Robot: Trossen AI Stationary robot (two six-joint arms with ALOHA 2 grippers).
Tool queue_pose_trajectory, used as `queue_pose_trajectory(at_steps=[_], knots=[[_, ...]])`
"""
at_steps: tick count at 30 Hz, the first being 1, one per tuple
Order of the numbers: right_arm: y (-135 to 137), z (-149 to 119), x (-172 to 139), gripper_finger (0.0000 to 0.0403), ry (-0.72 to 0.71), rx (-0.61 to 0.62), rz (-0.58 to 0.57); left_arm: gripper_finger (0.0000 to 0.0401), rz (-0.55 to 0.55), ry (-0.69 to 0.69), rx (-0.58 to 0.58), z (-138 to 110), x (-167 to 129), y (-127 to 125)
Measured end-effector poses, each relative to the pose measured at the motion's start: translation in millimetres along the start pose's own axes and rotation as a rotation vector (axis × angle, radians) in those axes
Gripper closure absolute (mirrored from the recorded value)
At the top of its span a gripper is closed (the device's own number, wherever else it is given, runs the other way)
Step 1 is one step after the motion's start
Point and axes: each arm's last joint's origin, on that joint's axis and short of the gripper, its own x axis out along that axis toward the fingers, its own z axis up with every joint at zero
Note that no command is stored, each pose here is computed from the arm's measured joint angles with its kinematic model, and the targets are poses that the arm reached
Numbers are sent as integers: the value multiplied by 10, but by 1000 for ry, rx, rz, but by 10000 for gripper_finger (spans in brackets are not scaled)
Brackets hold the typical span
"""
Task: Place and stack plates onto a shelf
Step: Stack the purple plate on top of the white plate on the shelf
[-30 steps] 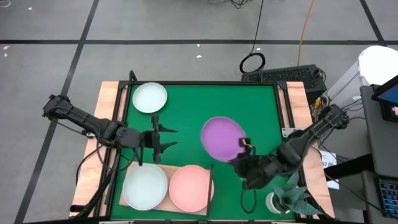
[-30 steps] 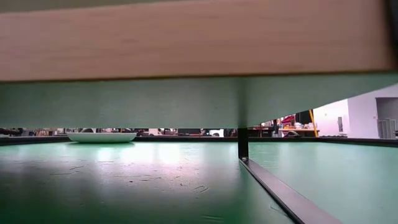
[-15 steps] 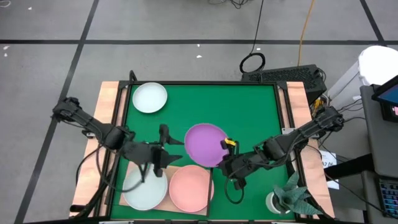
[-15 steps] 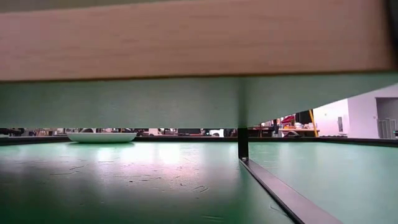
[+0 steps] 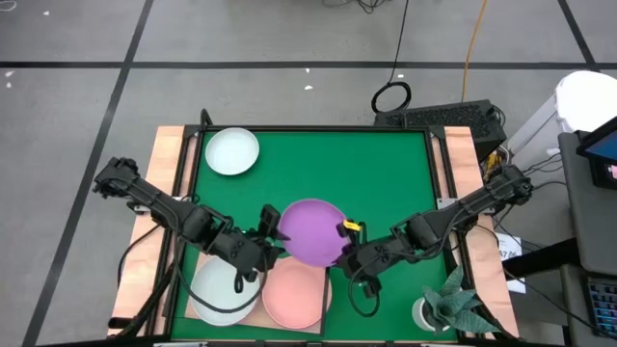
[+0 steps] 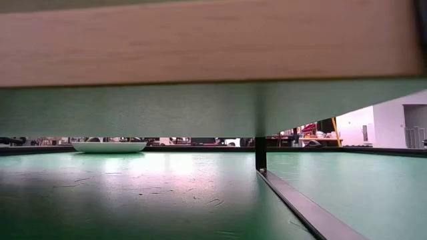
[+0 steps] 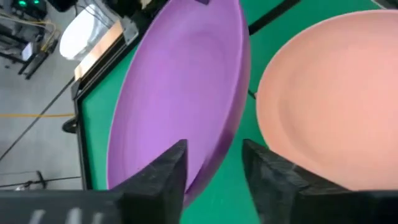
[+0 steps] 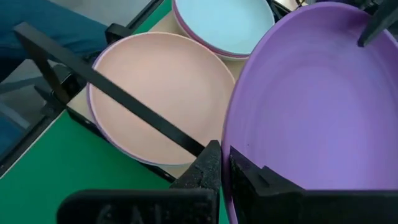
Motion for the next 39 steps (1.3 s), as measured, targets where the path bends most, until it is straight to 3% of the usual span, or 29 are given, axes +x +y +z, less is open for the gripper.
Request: queue_pose_trajectory(at_steps=[6,15,21,29,34,39], knots=[[-43,-54,45,399,19,3,12,316,-7,-2,34,0,1,-3],[-73,-56,52,395,17,-15,10,376,-95,-29,83,0,4,-31],[-97,-7,52,361,-28,-27,-48,386,-132,-19,80,-16,-2,-56],[-143,178,24,256,-207,-58,-136,389,-149,-32,25,17,-45,-141],[-67,256,-73,213,-282,-97,-138,389,-207,-11,-17,28,-148,-343],[48,302,-252,203,-321,-111,-185,389,-280,7,-79,44,-331,-648]])
